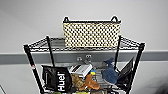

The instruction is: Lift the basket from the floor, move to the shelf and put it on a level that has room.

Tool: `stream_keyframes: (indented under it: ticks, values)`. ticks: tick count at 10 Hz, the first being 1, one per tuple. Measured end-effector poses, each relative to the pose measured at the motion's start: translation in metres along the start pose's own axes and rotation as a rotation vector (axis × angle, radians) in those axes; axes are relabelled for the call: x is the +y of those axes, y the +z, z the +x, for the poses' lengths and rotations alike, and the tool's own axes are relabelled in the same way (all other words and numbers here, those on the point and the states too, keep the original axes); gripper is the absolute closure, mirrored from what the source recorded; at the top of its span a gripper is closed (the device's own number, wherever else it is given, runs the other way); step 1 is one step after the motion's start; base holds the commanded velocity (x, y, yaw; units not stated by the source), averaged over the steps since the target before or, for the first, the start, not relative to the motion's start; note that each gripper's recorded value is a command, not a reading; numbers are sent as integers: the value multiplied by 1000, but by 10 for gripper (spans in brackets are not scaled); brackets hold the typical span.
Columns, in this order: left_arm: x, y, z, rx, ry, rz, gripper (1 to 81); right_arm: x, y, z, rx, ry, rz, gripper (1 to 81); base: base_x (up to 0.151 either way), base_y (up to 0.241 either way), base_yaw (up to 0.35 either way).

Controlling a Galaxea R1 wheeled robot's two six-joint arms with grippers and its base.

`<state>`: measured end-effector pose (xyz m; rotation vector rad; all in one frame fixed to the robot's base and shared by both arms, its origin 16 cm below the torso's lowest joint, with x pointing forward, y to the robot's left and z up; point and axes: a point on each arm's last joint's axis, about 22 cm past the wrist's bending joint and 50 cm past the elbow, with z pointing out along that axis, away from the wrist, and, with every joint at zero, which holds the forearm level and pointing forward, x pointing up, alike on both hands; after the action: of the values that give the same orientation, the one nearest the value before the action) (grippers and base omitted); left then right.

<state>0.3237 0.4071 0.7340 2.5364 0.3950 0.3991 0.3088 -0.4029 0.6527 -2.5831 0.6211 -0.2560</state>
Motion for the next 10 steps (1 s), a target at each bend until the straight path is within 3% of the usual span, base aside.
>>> stream_keyframes:
  ticks: [2,5,7,10]
  values:
    - [3,32,-27,-23,-1,-17,10,7,26,-21,-13,-2,-9,10,0,0,0]
    - [-3,58,-61,-56,-7,-15,10,7,67,-73,-70,-29,-5,10,0,0,0]
    - [0,85,-80,-73,-7,-21,10,18,84,-81,-58,-45,-31,10,0,0,0]
    - [-15,125,-135,-116,-23,6,10,31,118,-129,-99,-69,-63,10,0,0,0]
